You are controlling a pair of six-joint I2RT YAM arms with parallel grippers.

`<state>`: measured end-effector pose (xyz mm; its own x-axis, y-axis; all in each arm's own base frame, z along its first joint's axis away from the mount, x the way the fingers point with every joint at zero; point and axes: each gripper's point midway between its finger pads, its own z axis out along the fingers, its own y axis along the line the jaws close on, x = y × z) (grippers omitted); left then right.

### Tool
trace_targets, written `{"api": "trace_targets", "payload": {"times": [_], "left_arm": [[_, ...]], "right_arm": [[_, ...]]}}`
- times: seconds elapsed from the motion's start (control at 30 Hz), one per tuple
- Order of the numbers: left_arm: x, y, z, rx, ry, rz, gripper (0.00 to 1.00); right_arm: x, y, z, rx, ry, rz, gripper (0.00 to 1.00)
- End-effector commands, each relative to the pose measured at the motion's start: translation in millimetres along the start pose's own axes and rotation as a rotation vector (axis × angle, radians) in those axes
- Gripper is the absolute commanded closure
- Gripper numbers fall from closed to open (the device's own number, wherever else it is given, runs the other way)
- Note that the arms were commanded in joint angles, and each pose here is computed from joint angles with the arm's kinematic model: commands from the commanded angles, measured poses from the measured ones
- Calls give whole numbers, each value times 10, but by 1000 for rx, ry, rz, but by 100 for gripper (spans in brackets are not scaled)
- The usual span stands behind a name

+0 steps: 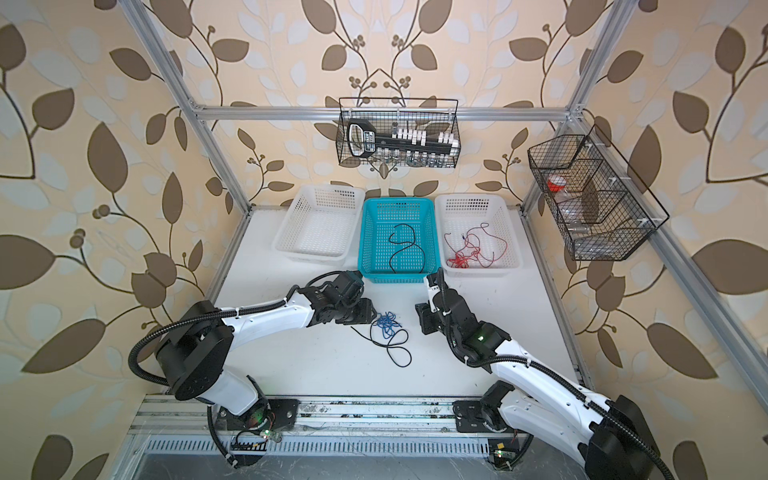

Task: Untangle and sort cables by color
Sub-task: Untie the cable.

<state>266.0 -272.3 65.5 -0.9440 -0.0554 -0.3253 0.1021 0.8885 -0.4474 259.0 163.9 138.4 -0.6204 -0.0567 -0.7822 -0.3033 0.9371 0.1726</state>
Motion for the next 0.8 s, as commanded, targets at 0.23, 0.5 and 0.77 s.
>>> {"api": "trace_targets", "payload": {"times": [0.23,0.5,0.77], "left_arm": [[-44,-154,-6,26,4,29,60],[-5,-182,32,17,17,51,62],[33,-153,133,-5,44,55,67]], "right_arm": [[59,-26,51,8,16,-3,58],[59,-14,74,3,23,-5,58],[68,-34,71,11,22,-4,58]]}}
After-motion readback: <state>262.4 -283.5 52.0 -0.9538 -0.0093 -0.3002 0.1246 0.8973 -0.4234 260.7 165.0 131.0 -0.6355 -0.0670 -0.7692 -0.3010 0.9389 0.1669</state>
